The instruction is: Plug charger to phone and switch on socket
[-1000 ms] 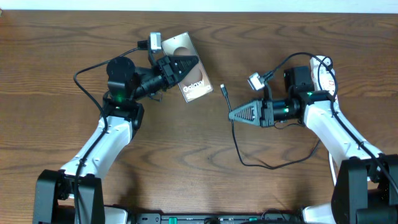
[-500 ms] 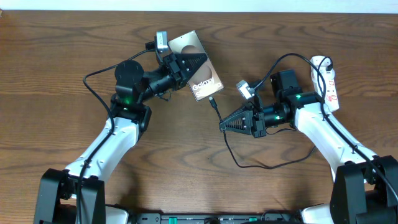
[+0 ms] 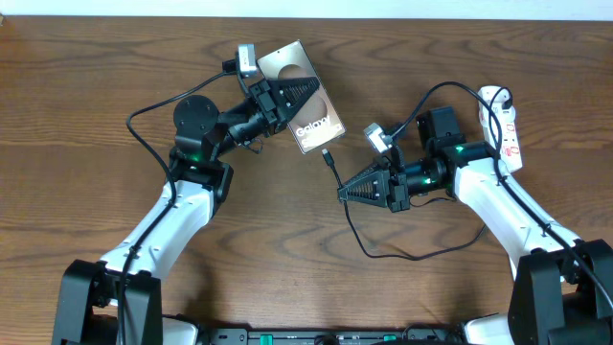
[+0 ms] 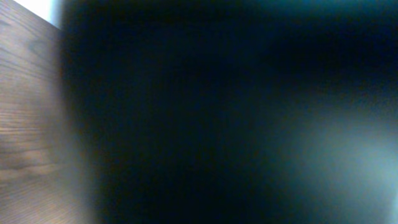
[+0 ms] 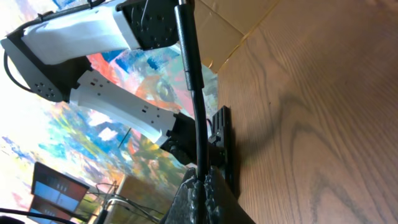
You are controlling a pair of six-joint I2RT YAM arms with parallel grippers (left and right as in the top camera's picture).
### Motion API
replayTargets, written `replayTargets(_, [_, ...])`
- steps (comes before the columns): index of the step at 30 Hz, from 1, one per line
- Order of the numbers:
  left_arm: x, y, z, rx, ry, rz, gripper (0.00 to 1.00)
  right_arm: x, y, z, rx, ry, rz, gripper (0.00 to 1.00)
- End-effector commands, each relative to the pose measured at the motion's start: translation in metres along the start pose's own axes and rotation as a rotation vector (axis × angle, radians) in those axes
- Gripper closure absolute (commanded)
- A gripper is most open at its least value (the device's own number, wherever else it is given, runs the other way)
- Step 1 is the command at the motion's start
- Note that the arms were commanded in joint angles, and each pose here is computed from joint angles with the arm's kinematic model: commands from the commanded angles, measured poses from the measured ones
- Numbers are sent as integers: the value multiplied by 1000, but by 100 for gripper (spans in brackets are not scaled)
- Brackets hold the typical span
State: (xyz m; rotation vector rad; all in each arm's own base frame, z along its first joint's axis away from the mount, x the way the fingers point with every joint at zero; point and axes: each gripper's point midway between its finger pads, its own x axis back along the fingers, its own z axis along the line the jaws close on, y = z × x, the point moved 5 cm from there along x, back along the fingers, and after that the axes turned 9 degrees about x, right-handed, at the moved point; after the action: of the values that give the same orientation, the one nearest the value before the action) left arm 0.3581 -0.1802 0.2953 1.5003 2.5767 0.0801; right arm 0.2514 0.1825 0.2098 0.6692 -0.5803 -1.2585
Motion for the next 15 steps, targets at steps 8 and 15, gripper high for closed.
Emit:
replayTargets(8, [2,-4,-20,-74,-44,24,93,0,4,6,40,21,-13,99])
replayTargets(15, [2,-7,-20,-94,-44,50,93,0,4,5,45,21,-13,99])
